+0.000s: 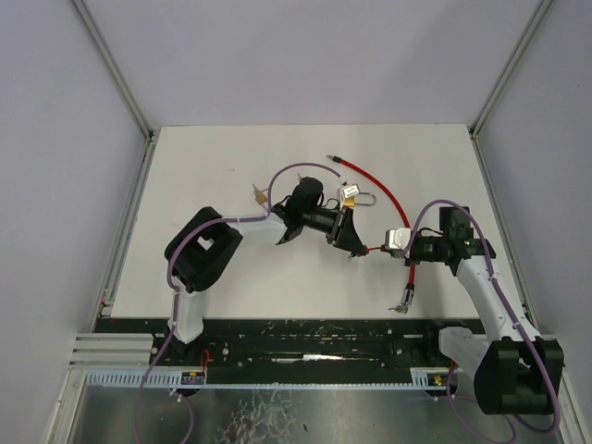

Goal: Lock with the key
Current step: Pick up the lock from the center of the board, then lock the lock.

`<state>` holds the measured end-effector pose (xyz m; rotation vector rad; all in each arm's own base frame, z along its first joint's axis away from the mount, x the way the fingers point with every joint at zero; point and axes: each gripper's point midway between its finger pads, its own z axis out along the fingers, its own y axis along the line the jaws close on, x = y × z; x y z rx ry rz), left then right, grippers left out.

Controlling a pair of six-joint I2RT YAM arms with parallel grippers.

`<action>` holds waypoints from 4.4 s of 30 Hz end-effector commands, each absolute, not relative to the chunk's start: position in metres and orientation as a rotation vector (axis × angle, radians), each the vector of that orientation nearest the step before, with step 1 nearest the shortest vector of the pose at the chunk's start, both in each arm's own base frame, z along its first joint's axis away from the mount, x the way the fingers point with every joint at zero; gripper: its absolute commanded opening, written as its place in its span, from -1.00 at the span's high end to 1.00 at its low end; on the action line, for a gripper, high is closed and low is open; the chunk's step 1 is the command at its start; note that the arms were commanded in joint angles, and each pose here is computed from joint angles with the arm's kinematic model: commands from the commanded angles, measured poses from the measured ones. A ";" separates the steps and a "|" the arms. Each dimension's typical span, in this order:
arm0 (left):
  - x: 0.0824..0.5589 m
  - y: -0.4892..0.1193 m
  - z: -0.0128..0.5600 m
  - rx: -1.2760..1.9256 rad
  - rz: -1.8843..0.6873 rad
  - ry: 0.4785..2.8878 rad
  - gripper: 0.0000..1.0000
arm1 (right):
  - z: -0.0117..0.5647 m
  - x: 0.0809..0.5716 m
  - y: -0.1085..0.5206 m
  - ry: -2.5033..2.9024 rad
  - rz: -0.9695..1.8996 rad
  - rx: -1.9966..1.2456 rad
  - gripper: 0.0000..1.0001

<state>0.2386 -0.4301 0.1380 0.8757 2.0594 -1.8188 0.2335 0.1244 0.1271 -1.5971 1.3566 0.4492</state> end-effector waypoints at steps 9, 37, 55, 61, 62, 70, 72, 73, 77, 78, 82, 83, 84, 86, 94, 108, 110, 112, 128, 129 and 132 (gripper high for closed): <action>0.251 -0.418 0.178 0.843 -1.722 1.823 0.18 | 0.173 0.228 0.133 1.323 0.594 -1.495 1.00; 0.236 -0.334 0.270 0.722 -1.314 1.019 -1.00 | 0.252 0.225 0.138 1.396 0.999 -1.074 1.00; 0.220 -0.359 0.261 1.050 -1.130 0.750 -0.94 | 0.244 0.218 0.147 1.401 1.253 -1.000 1.00; 0.231 -0.369 0.264 1.088 -1.238 0.787 -0.81 | 0.234 0.218 0.151 1.406 1.261 -1.007 1.00; 0.233 -0.369 0.263 1.088 -1.262 0.800 -0.80 | 0.233 0.218 0.152 1.407 1.263 -1.008 1.00; 0.240 -0.376 0.261 1.087 -1.386 0.865 -0.53 | 0.229 0.218 0.154 1.405 1.264 -1.015 1.00; 0.242 -0.378 0.259 1.082 -1.410 0.894 -0.42 | 0.230 0.217 0.154 1.400 1.261 -1.019 1.00; 0.243 -0.378 0.258 1.078 -1.416 0.906 -0.39 | 0.231 0.217 0.154 1.395 1.258 -1.023 1.00; 0.251 -0.380 0.252 1.027 -1.432 0.992 -0.28 | 0.234 0.215 0.154 1.384 1.247 -1.032 1.00; 0.254 -0.380 0.250 1.002 -1.435 1.022 -0.27 | 0.235 0.215 0.154 1.381 1.244 -1.034 1.00; 0.262 -0.378 0.240 0.855 -1.458 1.132 -0.36 | 0.239 0.214 0.154 1.363 1.217 -1.050 1.00; 0.260 -0.375 0.240 0.815 -1.444 1.123 -0.42 | 0.241 0.213 0.153 1.360 1.218 -1.051 1.00; 0.253 -0.371 0.242 0.790 -1.423 1.073 -0.51 | 0.243 0.213 0.153 1.353 1.216 -1.056 1.00; 0.249 -0.372 0.236 0.741 -1.387 1.092 -0.64 | 0.248 0.211 0.153 1.339 1.211 -1.066 1.00; 0.243 -0.384 0.271 0.614 -1.460 1.057 -0.68 | 0.271 0.207 0.154 1.268 1.146 -1.120 1.00; 0.243 -0.359 0.368 0.007 -1.814 1.006 -0.73 | 0.340 0.239 0.152 1.360 1.111 -0.766 1.00; 0.243 -0.360 0.374 -0.044 -1.848 0.999 -0.73 | 0.350 0.237 0.154 1.329 1.125 -0.729 1.00; 0.243 -0.361 0.377 -0.090 -1.845 0.988 -0.73 | 0.355 0.236 0.153 1.312 1.109 -0.699 1.00; 0.270 -0.381 0.356 -0.304 -1.600 1.187 -1.00 | 0.334 0.237 0.147 1.288 1.026 -0.594 1.00; 0.271 -0.383 0.356 -0.291 -1.585 1.202 -1.00 | 0.333 0.237 0.146 1.288 1.020 -0.594 1.00; 0.270 -0.386 0.357 -0.271 -1.576 1.208 -1.00 | 0.329 0.236 0.146 1.292 1.018 -0.594 1.00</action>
